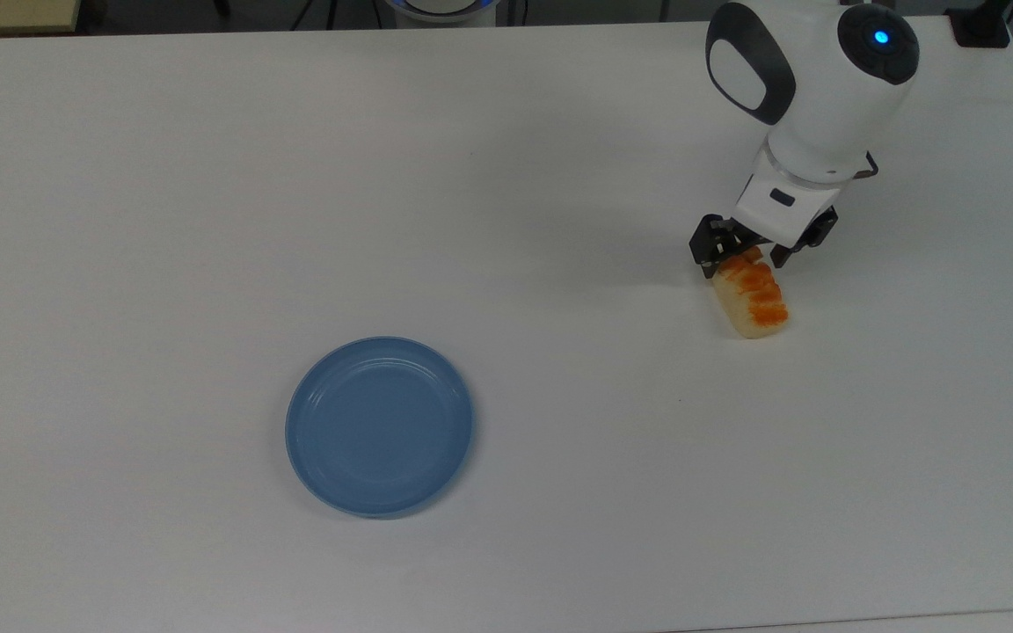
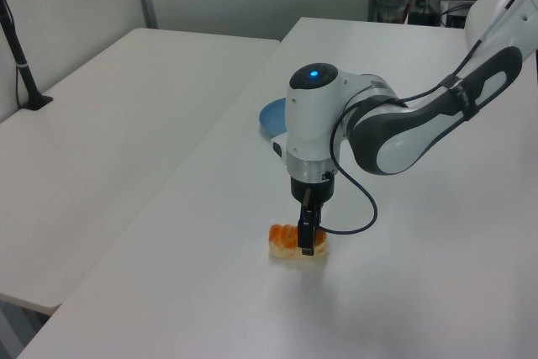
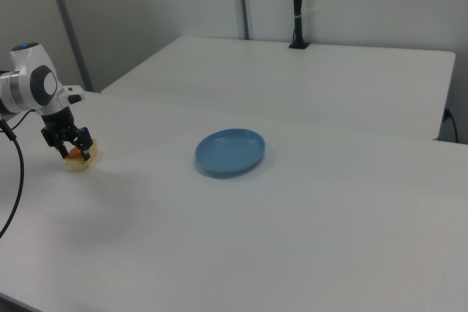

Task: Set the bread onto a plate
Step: 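Close the gripper on the bread roll and lift it, then carry the held bread roll over the blue plate and lower it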

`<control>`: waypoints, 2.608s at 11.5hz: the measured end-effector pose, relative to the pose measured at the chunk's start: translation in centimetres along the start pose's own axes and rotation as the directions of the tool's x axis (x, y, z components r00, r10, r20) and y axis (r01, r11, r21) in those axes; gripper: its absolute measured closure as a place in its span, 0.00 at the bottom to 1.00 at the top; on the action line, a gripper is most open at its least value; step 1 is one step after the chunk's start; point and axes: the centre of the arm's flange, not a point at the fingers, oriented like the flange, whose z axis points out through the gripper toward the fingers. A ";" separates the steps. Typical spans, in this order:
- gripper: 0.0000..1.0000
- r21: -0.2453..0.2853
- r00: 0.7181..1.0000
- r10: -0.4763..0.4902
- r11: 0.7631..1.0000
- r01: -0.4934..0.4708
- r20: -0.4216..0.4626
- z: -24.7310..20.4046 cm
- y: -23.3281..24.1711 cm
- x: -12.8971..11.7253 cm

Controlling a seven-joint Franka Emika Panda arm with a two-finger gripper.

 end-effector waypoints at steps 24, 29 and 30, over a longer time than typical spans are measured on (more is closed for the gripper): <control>0.67 -0.084 0.955 0.285 0.953 -0.291 -0.079 -16.9 35.5 3.8; 0.67 -0.076 0.944 0.300 0.947 -0.312 -0.139 -12.4 37.8 6.7; 0.67 -0.075 0.943 0.301 0.947 -0.313 -0.143 -10.9 38.1 7.2</control>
